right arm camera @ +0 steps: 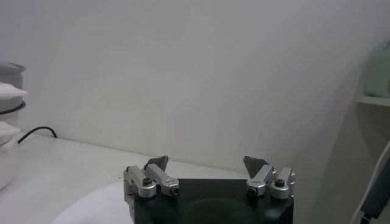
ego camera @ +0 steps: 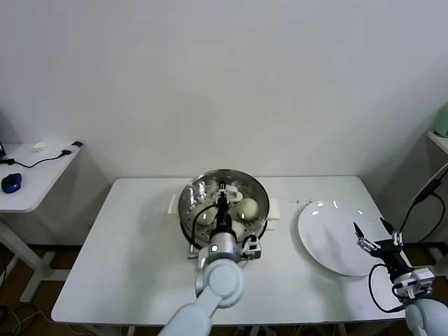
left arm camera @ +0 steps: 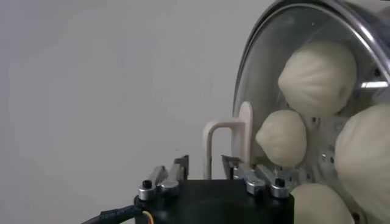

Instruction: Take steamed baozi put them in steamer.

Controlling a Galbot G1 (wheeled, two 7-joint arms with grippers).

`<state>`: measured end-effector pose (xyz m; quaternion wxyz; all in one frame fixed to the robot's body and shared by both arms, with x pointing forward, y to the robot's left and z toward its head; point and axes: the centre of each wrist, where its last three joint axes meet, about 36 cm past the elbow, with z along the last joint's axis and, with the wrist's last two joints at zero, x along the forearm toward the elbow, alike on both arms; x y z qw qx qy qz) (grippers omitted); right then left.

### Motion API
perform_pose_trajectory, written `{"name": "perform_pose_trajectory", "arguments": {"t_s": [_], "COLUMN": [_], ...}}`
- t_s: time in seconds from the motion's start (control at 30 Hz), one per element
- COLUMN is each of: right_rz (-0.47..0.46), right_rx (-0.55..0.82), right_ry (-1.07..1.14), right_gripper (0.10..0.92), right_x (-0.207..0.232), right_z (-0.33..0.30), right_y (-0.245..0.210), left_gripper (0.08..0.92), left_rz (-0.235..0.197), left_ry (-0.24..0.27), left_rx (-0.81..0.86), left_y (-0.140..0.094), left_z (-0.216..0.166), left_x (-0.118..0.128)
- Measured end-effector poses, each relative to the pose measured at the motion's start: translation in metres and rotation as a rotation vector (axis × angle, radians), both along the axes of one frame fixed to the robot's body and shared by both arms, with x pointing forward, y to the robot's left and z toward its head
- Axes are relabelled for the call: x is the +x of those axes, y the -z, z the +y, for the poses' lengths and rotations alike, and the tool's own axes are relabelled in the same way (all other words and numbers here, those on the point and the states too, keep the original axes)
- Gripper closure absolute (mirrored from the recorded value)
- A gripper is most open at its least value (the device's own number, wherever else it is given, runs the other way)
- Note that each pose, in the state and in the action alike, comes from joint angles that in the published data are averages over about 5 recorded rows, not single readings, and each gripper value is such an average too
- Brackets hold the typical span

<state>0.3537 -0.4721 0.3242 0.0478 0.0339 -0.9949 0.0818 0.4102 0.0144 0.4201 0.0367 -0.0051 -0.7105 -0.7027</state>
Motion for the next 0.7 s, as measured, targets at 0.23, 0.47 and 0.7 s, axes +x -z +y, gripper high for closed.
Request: {"name": "perform_pose_trajectory", "arguments": {"t_s": [0.23,0.47,0.7], "right_rz": [0.003,0.016,0.026], "right_rx": [-0.002,-0.012,-0.024], "right_ry": [0.005,0.022,0.022], "right_gripper": [0.2,0.2,0.2], "right_x": [0.001,0.0,-0.001], "right_z": [-0.001,-0.001,0.003], "right_y": [0.001,0.002,0.0], "left_gripper": [0.329,0.185,0.177], "left_rz": [-0.004,-0.014,-0.047], "left_ry": [0.011,0.02,0.01], "left_rx": [-0.024,-0.073,-0.179], "left_y": [-0.01,-0.023,-0.037], "left_z": [0.013,0.036,0.073], "left_x": [-0.015,-0.037,-0.06]}}
